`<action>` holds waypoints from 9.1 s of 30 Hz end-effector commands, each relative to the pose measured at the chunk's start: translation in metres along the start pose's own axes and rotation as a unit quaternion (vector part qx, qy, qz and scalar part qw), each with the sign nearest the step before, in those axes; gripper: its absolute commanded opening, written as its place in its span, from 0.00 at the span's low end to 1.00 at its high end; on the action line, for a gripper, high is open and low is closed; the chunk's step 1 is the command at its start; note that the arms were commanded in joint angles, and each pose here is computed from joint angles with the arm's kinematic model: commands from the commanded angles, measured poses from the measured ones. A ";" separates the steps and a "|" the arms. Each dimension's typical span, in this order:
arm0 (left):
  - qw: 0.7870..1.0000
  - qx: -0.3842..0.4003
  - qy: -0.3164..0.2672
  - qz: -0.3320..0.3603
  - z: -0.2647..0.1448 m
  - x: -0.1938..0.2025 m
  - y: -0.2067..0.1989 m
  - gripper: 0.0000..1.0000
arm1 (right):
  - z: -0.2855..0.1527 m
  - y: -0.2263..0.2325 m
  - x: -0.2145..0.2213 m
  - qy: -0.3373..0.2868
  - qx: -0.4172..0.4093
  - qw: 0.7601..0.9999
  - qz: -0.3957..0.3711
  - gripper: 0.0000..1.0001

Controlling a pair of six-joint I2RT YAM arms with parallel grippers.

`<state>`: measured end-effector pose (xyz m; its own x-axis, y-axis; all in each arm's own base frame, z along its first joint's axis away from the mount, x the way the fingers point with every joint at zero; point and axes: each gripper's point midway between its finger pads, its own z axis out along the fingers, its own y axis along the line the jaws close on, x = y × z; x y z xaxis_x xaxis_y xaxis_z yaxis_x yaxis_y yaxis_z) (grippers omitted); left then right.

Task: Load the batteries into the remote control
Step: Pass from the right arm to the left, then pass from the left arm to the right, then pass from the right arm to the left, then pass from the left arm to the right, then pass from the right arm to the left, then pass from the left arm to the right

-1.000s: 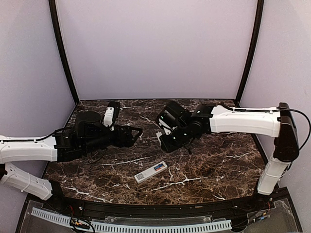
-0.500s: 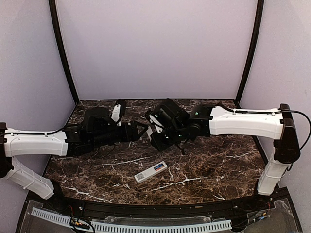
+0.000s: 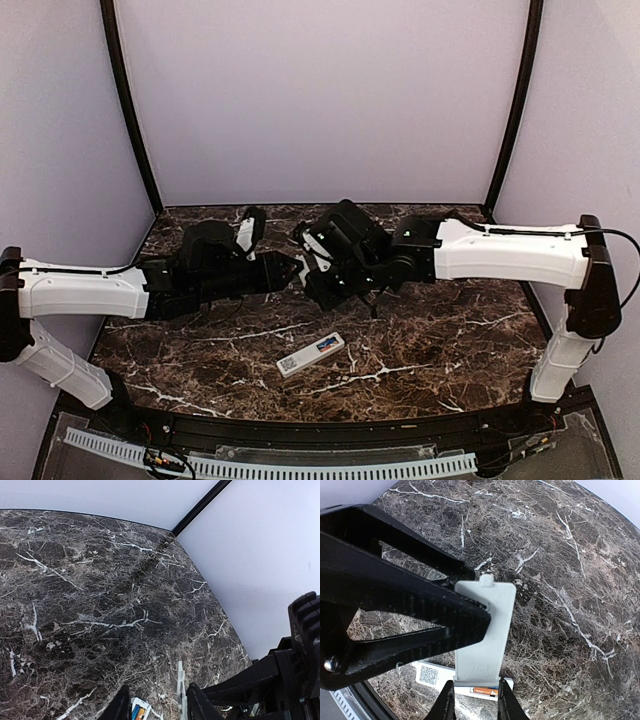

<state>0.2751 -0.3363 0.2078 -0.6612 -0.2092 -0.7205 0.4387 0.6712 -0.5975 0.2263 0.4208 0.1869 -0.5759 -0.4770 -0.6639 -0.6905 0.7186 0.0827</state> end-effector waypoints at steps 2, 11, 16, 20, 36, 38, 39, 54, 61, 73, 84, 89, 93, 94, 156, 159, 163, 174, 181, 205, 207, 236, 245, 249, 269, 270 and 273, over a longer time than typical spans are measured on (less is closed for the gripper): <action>1.000 0.010 -0.011 -0.002 0.000 -0.011 -0.007 0.27 | -0.021 0.010 -0.026 -0.046 -0.011 0.999 -0.005 0.19; 0.999 0.046 -0.010 0.013 -0.004 -0.014 -0.022 0.01 | -0.024 0.010 -0.030 -0.058 -0.011 0.998 -0.009 0.19; 0.997 0.064 -0.026 0.021 -0.014 -0.017 -0.027 0.00 | -0.028 0.008 -0.029 -0.061 -0.010 0.998 -0.010 0.31; 0.994 0.078 -0.046 0.067 -0.028 -0.027 -0.035 0.00 | -0.048 0.006 -0.030 -0.082 -0.021 0.996 -0.022 0.47; 0.885 0.294 -0.117 0.341 -0.162 -0.052 -0.145 0.00 | -0.219 0.079 -0.079 -0.304 -0.293 0.887 -0.187 0.73; 0.876 0.304 -0.118 0.355 -0.169 -0.051 -0.151 0.00 | -0.223 0.086 -0.089 -0.315 -0.305 0.878 -0.192 0.70; 0.870 0.309 -0.120 0.364 -0.172 -0.050 -0.153 0.00 | -0.221 0.090 -0.095 -0.316 -0.308 0.876 -0.193 0.68; 0.850 0.320 -0.138 0.394 -0.186 -0.048 -0.160 0.00 | -0.181 0.129 -0.094 -0.248 -0.381 0.860 -0.233 0.28; 0.851 0.321 -0.137 0.392 -0.184 -0.048 -0.161 0.00 | -0.173 0.127 -0.085 -0.234 -0.381 0.864 -0.231 0.17; 0.845 0.343 -0.128 0.389 -0.188 -0.042 -0.164 0.00 | -0.171 0.129 -0.085 -0.231 -0.384 0.862 -0.235 0.00; 0.925 0.158 -0.159 0.307 -0.144 -0.089 -0.120 0.72 | -0.166 0.080 -0.131 -0.322 -0.215 0.907 -0.165 0.00; 0.938 0.132 -0.187 0.259 -0.138 -0.108 -0.117 0.73 | -0.149 0.064 -0.147 -0.347 -0.103 0.923 -0.130 0.00; 0.949 0.083 -0.215 0.217 -0.135 -0.129 -0.107 0.64 | -0.142 0.066 -0.151 -0.357 -0.054 0.923 -0.130 0.00; 0.949 0.081 -0.217 0.213 -0.134 -0.131 -0.107 0.61 | -0.141 0.067 -0.151 -0.357 -0.054 0.924 -0.128 0.00; 0.846 0.325 -0.103 0.409 -0.173 -0.052 -0.177 0.00 | -0.195 0.102 -0.071 -0.273 -0.339 0.855 -0.284 0.90; 0.839 0.341 -0.100 0.412 -0.178 -0.049 -0.183 0.00 | -0.195 0.114 -0.069 -0.265 -0.374 0.838 -0.297 0.90; 0.834 0.359 -0.093 0.409 -0.182 -0.045 -0.189 0.00 | -0.192 0.125 -0.074 -0.259 -0.399 0.826 -0.302 0.90; 0.827 0.389 -0.088 0.395 -0.188 -0.039 -0.198 0.00 | -0.182 0.148 -0.080 -0.268 -0.461 0.790 -0.303 0.71; 0.827 0.392 -0.087 0.394 -0.190 -0.037 -0.198 0.00 | -0.181 0.151 -0.077 -0.261 -0.474 0.785 -0.302 0.40; 0.859 0.313 -0.126 0.386 -0.176 -0.059 -0.182 0.62 | -0.166 0.126 -0.084 -0.260 -0.379 0.840 -0.288 0.13; 0.858 0.315 -0.130 0.384 -0.180 -0.060 -0.183 0.68 | -0.162 0.121 -0.084 -0.260 -0.359 0.849 -0.289 0.12; 0.965 0.083 -0.130 0.211 -0.136 -0.111 -0.121 0.35 | -0.118 0.059 -0.142 -0.318 0.057 0.898 -0.297 0.09; 0.967 0.093 -0.122 0.203 -0.128 -0.108 -0.125 0.17 | -0.118 0.067 -0.140 -0.319 0.055 0.895 -0.308 0.09; 0.967 0.103 -0.115 0.203 -0.128 -0.105 -0.129 0.01 | -0.122 0.067 -0.141 -0.325 0.056 0.893 -0.306 0.08; 0.900 0.222 -0.285 0.243 -0.204 -0.157 -0.184 0.00 | -0.244 0.061 -0.153 -0.447 -0.377 0.809 -0.062 0.88; 0.897 0.234 -0.284 0.243 -0.204 -0.155 -0.187 0.00 | -0.245 0.066 -0.156 -0.443 -0.391 0.805 -0.061 0.85; 0.890 0.257 -0.296 0.231 -0.208 -0.160 -0.196 0.00 | -0.250 0.074 -0.167 -0.443 -0.425 0.788 -0.048 0.82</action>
<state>0.1807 -0.2841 0.4923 -0.0115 -0.3616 -0.9323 0.8585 0.4744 -0.1946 0.1939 0.4129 0.4697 -0.0877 0.2494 -0.9644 -0.9722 0.1898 0.1375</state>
